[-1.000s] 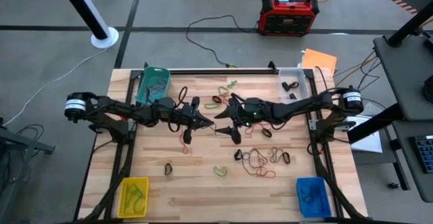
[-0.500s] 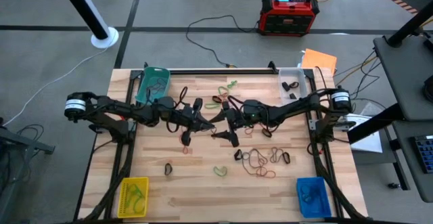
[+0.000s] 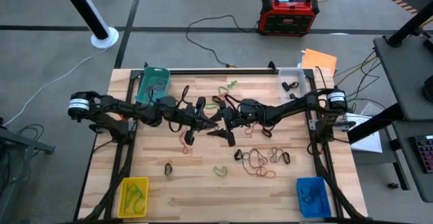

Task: Sort rubber bands into baskets
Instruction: Put the violet rubber band into the blue bin, then put the black rubber band into the transparent bin

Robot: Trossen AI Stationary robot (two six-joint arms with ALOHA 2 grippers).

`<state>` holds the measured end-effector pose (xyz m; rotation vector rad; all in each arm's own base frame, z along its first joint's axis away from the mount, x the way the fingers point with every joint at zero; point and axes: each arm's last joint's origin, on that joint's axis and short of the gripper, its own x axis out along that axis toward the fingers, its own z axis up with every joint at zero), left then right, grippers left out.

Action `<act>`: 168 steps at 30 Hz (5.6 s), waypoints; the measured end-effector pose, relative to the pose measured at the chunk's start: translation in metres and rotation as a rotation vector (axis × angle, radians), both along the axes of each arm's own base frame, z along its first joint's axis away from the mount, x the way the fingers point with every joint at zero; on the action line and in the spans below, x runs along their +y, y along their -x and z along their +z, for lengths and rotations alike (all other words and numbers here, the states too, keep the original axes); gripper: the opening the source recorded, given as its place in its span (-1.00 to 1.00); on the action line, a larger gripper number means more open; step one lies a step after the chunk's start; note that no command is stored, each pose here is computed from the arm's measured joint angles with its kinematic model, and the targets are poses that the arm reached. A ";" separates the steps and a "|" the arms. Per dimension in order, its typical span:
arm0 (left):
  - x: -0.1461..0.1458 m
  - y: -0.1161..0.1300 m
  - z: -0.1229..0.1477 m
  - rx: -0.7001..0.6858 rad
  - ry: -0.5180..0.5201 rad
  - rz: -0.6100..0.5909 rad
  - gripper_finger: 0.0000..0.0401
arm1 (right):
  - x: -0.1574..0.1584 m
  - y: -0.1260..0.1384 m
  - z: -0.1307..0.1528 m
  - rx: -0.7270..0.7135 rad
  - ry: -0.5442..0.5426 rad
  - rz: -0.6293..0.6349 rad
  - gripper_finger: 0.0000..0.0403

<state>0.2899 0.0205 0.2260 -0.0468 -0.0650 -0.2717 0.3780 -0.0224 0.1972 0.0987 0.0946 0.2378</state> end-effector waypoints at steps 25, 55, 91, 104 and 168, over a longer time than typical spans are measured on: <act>0.004 0.003 -0.016 0.192 0.068 0.014 -0.26 | 0.000 0.005 -0.001 0.085 0.030 0.002 -0.96; 0.029 0.027 -0.016 0.421 0.010 0.351 0.15 | 0.036 0.069 0.050 0.705 -0.107 0.040 -0.96; 0.029 0.024 -0.012 0.361 -0.003 0.350 0.07 | 0.207 0.221 0.017 1.988 -0.671 -0.582 -0.95; 0.029 0.024 -0.012 0.364 -0.003 0.350 0.07 | 0.205 0.224 0.012 2.000 -0.689 -0.662 -0.81; -0.032 0.064 0.010 0.557 0.133 0.202 0.07 | 0.007 0.119 -0.038 1.645 -0.124 -0.671 0.00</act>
